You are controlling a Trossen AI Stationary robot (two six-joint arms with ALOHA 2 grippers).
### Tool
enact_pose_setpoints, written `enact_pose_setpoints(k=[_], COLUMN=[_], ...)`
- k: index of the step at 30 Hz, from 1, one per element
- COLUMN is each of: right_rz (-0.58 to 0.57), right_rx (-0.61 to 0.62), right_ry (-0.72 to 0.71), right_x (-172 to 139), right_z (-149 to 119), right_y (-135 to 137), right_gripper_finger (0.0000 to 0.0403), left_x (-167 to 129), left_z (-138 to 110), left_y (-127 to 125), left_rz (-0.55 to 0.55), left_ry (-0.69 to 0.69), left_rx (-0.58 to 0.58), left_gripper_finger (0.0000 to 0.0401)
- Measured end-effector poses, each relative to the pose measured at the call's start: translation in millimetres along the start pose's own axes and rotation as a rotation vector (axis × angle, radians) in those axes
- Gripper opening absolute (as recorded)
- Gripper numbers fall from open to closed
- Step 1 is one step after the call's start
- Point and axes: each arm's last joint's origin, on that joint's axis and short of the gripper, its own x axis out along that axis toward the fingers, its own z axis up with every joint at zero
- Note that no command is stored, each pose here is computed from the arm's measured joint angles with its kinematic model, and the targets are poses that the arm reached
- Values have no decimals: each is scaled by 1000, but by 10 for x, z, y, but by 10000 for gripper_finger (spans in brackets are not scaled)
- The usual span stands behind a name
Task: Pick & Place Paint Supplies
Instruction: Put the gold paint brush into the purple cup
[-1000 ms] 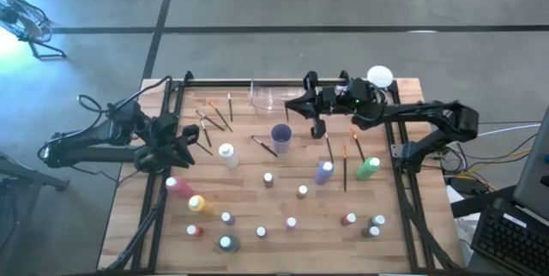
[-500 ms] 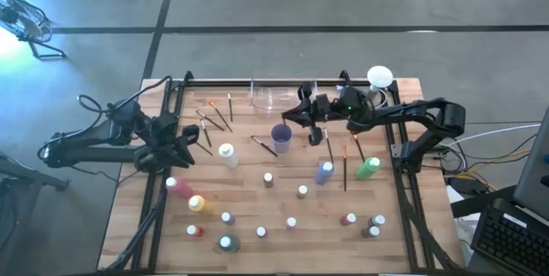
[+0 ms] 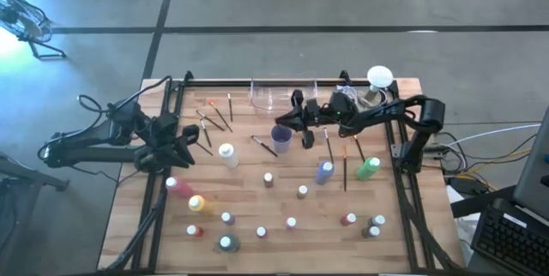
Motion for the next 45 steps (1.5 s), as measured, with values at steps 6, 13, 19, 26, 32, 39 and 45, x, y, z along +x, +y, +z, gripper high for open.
enact_pose_setpoints(k=[6, 13, 19, 26, 32, 39, 45], right_rz=[-7, -15, -42, -53, -89, -95, -104], right_rx=[31, 51, 67, 100, 115, 128, 148], right_ry=[38, 75, 94, 138, 199, 232, 281], right_x=[6, -19, -65, -88, -102, -111, -124], right_z=[-162, -247, -297, -357, -424, -459, -510], right_y=[-30, -30, -19, -15, -26, -27, -28], right_gripper_finger=[8, 8, 8, 8, 8, 8, 8], left_x=[0, 0, 0, 0, 0, 0, 0], left_z=[0, 0, 0, 0, 0, -1, 0], left_y=[0, 0, 0, 0, 0, 1, 0], left_rz=[0, 0, 0, 0, 0, 0, 0], left_ry=[0, 0, 0, 0, 0, 0, 0], left_rx=[0, 0, 0, 0, 0, 0, 0], left_gripper_finger=[81, 81, 81, 81, 81, 81, 81])
